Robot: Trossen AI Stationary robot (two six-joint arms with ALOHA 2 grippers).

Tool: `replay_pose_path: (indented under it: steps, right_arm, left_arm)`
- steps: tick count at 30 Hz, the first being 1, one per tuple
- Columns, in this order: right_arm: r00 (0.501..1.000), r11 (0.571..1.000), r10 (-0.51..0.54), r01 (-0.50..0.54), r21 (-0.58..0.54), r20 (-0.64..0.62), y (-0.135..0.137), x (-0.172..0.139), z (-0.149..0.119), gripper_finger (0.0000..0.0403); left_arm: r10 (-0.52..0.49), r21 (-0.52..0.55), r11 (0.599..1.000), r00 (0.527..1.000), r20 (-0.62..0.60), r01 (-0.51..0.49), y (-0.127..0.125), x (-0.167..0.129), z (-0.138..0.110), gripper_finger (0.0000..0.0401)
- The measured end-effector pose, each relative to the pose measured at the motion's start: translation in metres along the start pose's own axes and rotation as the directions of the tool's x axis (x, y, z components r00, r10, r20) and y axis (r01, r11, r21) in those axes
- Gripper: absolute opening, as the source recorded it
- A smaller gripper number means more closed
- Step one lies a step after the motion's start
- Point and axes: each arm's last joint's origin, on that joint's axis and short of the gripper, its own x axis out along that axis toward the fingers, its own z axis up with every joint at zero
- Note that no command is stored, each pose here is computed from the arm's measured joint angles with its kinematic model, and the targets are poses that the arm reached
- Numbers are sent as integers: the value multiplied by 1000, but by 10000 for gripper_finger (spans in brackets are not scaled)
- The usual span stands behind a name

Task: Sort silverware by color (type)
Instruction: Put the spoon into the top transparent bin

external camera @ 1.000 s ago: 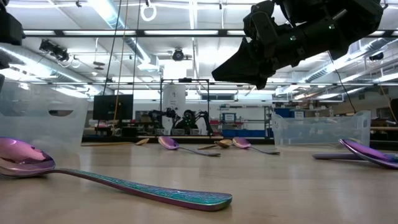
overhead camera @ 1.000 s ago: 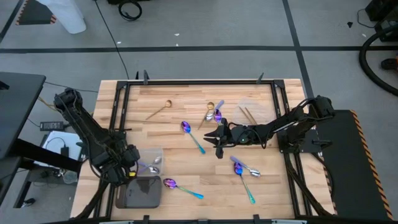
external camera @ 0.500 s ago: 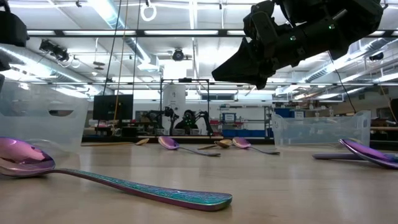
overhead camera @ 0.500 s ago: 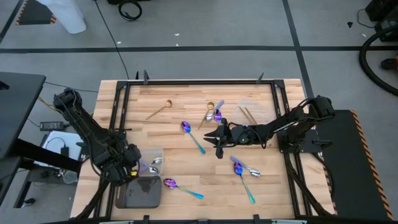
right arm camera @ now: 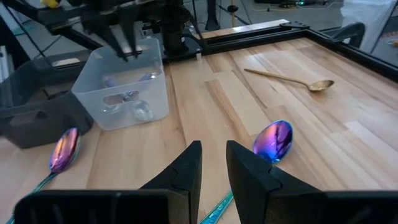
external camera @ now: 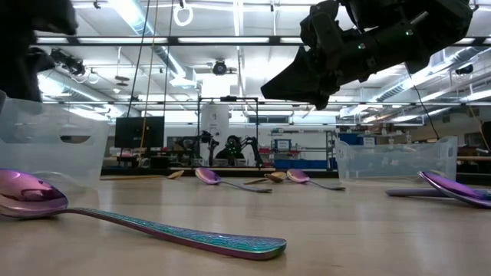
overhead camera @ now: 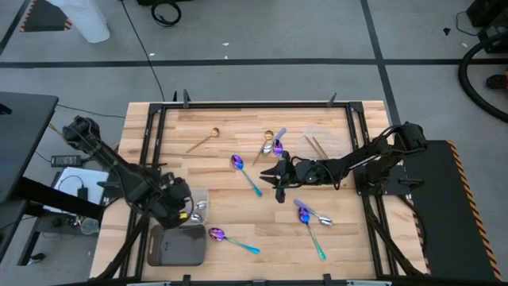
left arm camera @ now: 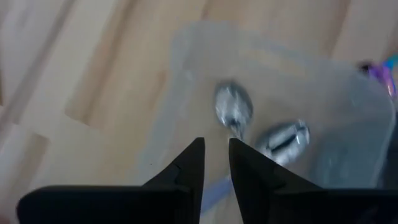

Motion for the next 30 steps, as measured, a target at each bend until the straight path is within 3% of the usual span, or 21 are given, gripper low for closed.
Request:
replay_pose_path:
  steps: [10,18,30]
  right_arm:
    - [1000,1000,8,-8,0,-2,0,0,0,84]
    - [1000,1000,9,-9,1,-2,0,0,0,84]
    - [999,999,36,-36,3,-6,7,-2,-2,84]
  left_arm:
    - [118,-43,992,993,2,-118,25,15,31,80]
    - [210,-81,974,977,-24,-211,51,27,52,118]
    - [271,-45,960,957,-104,-277,100,42,76,133]
